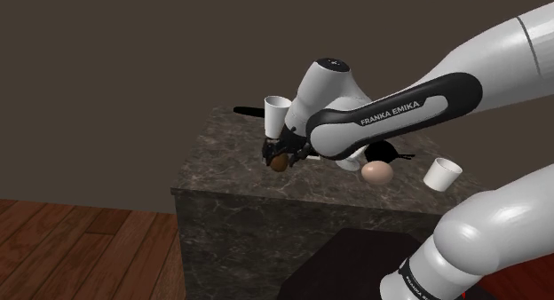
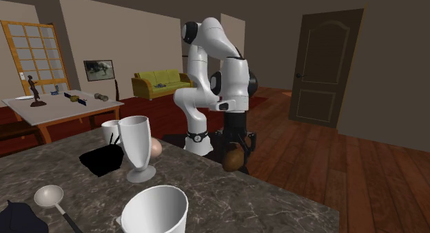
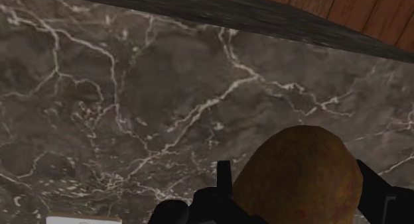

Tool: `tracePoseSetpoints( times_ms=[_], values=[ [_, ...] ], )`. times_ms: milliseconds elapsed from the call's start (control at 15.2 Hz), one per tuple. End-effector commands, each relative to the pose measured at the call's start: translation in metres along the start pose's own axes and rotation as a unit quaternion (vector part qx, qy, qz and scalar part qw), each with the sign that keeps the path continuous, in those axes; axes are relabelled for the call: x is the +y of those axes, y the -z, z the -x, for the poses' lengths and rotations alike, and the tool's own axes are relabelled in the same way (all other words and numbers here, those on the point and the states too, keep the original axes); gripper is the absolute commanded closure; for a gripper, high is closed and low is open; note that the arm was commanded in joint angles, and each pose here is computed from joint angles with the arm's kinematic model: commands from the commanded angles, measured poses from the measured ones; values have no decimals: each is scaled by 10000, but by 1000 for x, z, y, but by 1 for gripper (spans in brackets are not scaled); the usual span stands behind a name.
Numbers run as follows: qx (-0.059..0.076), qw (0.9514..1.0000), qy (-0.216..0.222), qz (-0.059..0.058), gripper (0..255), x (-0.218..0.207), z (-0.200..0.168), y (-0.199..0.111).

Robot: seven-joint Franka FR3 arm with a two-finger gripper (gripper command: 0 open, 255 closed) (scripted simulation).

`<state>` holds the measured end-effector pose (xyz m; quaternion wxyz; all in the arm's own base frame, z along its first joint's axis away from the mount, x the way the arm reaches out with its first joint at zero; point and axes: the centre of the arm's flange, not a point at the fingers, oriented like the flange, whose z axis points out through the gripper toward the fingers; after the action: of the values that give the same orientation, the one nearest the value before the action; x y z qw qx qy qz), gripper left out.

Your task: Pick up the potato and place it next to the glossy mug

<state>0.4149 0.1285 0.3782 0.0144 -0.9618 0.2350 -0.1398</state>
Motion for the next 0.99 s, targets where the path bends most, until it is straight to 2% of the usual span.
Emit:
tracePoseSetpoints(
  times_ms=[0,924],
  values=[
    [-3,10000,1,0,255,-1,-4,11],
    [-3,10000,1,0,255,-8,-23,82]
  ],
)
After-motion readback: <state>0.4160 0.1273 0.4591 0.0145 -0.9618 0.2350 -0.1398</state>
